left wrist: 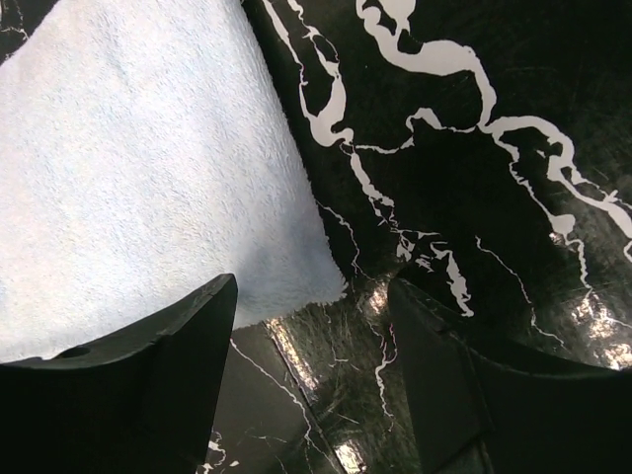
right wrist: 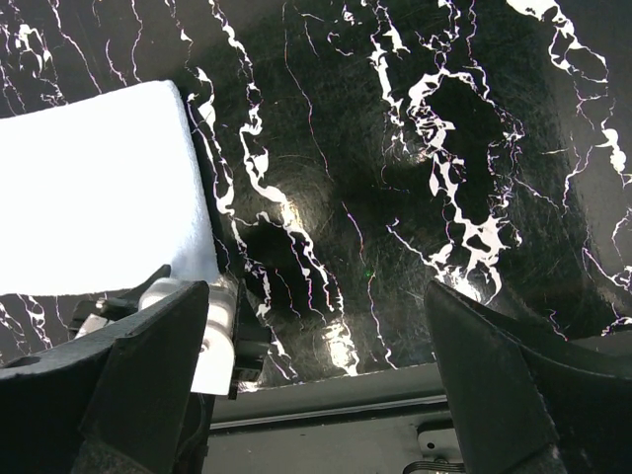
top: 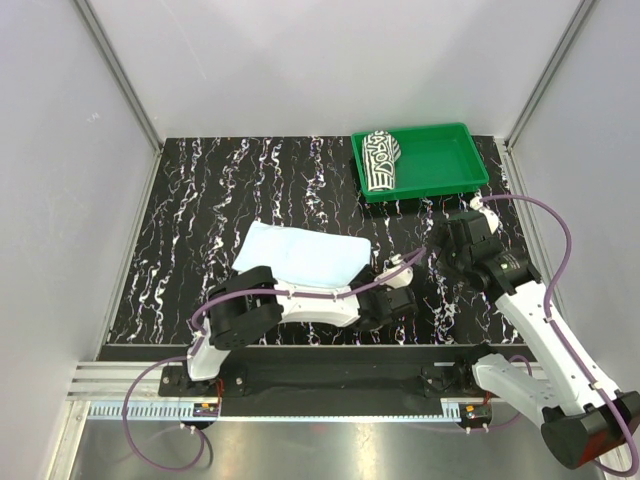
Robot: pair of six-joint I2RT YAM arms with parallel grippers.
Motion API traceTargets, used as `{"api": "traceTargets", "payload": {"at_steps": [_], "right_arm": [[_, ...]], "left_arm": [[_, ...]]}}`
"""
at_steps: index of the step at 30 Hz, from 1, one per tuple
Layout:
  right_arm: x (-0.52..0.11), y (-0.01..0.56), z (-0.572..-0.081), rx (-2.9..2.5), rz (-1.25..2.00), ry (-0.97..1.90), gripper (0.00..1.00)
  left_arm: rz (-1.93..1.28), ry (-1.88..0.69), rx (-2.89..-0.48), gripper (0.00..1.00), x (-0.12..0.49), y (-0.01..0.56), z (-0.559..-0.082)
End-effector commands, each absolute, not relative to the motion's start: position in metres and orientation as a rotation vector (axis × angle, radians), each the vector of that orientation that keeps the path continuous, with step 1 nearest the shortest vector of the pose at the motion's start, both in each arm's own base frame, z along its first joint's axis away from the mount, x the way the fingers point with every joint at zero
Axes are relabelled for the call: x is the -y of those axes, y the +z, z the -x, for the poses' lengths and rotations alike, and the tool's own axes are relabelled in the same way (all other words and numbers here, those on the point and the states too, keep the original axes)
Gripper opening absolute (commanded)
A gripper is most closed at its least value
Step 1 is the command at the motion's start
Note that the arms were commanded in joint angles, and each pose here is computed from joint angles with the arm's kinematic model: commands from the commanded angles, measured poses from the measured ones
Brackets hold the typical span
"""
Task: Roll the towels
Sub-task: Roll the towel
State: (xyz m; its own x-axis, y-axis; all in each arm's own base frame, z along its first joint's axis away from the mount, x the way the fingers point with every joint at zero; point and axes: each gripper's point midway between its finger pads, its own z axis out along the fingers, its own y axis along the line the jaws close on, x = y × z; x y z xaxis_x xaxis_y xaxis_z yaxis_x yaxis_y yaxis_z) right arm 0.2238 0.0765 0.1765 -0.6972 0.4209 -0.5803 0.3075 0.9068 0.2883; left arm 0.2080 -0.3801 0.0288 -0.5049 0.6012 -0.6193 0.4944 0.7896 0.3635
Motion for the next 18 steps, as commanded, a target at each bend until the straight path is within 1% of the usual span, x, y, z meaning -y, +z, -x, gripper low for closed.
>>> {"api": "traceTargets", "payload": {"at_steps": [1, 3, 4, 5, 7, 8, 9, 10, 11, 12, 15, 18], "right_arm": [[-0.076, 0.196, -0.227, -2.35, -0.518, 0.253, 0.97], [-0.077, 0.197, -0.227, -2.349, -0.522, 0.259, 0.97], [-0.078, 0.198, -0.227, -2.347, -0.525, 0.263, 0.96], [-0.078, 0.199, -0.228, -2.345, -0.524, 0.266, 0.96], [-0.079, 0.199, -0.229, -2.346, -0.53, 0.27, 0.96], [-0.08, 0.199, -0.229, -2.348, -0.526, 0.276, 0.96], [-0.081, 0.199, -0.23, -2.345, -0.531, 0.278, 0.96], [-0.082, 0.2, -0.23, -2.349, -0.528, 0.283, 0.95], [-0.082, 0.199, -0.231, -2.352, -0.529, 0.282, 0.95], [-0.083, 0.202, -0.232, -2.347, -0.529, 0.287, 0.95], [-0.086, 0.206, -0.236, -2.348, -0.518, 0.297, 0.94], [-0.093, 0.214, -0.243, -2.352, -0.486, 0.324, 0.92]], "left_arm": [[-0.745, 0.139, -2.218, 0.67, 0.383, 0.023, -0.213], [-0.744, 0.153, -2.222, 0.65, 0.378, 0.019, -0.215], [-0.739, 0.145, -2.223, 0.59, 0.379, 0.018, -0.215], [-0.735, 0.144, -2.227, 0.5, 0.378, 0.016, -0.216], [-0.719, 0.129, -2.234, 0.36, 0.376, 0.015, -0.218], [-0.706, 0.121, -2.24, 0.31, 0.375, 0.014, -0.221], [-0.699, 0.106, -2.251, 0.22, 0.375, 0.013, -0.222], [-0.685, 0.084, -2.25, 0.19, 0.376, 0.016, -0.223], [-0.675, 0.078, -2.253, 0.15, 0.375, 0.016, -0.225], [-0.668, 0.06, -2.255, 0.01, 0.376, 0.018, -0.226], [-0.643, -0.028, -2.26, 0.0, 0.379, 0.03, -0.223], [-0.572, -0.241, -2.282, 0.0, 0.386, 0.053, -0.215]]}}
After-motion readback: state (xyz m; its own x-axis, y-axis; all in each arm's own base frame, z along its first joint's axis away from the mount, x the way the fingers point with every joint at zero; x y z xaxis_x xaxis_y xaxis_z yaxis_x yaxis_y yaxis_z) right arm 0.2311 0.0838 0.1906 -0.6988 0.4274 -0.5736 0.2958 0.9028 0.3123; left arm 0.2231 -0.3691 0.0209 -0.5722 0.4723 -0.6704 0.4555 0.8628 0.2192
